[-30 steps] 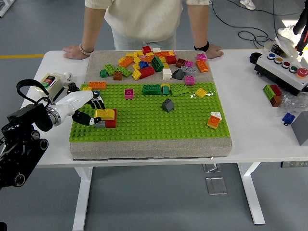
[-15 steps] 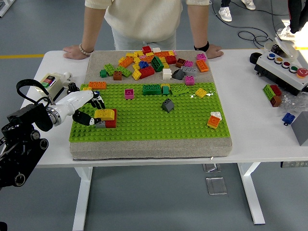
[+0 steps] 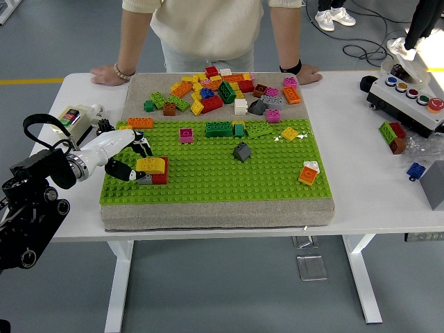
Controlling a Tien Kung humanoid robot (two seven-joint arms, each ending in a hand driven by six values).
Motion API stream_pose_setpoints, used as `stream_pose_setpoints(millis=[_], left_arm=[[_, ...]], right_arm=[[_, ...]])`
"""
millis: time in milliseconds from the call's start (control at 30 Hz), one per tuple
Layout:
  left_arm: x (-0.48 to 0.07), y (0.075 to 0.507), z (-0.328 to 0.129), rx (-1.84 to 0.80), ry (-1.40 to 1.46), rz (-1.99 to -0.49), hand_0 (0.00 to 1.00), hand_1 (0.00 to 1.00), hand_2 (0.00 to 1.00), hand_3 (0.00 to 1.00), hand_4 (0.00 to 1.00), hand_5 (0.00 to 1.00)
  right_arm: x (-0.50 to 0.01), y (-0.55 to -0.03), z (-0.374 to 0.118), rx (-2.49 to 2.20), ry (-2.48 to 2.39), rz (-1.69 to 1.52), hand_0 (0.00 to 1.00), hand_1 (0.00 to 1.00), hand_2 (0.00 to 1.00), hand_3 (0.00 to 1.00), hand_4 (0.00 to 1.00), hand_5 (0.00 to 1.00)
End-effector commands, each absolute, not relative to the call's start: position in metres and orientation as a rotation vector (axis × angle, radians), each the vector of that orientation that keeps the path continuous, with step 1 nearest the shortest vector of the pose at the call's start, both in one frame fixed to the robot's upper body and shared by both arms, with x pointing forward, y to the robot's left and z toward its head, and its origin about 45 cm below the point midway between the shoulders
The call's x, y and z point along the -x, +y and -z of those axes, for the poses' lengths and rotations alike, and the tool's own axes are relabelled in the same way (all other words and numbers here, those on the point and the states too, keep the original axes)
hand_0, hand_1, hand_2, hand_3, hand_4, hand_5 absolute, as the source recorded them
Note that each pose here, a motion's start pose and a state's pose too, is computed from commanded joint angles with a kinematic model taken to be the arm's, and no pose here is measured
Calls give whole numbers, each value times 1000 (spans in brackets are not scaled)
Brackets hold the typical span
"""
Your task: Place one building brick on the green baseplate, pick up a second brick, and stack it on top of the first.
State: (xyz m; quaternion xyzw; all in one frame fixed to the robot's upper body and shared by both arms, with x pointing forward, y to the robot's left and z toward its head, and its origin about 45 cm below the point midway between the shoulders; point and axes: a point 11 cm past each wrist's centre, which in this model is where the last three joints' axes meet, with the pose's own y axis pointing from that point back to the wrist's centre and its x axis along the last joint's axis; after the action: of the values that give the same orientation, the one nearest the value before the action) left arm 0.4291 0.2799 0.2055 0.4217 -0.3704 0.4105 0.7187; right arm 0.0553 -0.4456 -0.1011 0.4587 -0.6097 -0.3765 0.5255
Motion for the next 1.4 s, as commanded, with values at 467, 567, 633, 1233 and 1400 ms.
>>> stream_pose_setpoints(millis=[467,567,633,1233,1400], left_arm=[[-430,277,-208,-916,-817,-913,751,689,609,605,927,94],[-431,276,-208,-911,-815,-918,751,689,609,605,927,94],[-432,275,-208,-909,-814,-920,753,692,612,607,939,107],[-435,270,-206,-897,-810,-936,759,695,614,613,956,130],[-436,269,-206,-893,-811,-941,759,696,614,613,961,140]], right_arm=[[-56,-445,101,-1099,-1459,901,761,689,734,754,998,503],[-56,-445,101,-1099,-1459,901,761,689,734,754,998,503],[-56,-445,101,-1099,-1459,901,761,689,735,754,998,504],[-58,-446,101,-1101,-1464,900,762,689,735,754,998,504],[-58,-446,100,-1099,-1463,900,762,689,735,753,998,504]])
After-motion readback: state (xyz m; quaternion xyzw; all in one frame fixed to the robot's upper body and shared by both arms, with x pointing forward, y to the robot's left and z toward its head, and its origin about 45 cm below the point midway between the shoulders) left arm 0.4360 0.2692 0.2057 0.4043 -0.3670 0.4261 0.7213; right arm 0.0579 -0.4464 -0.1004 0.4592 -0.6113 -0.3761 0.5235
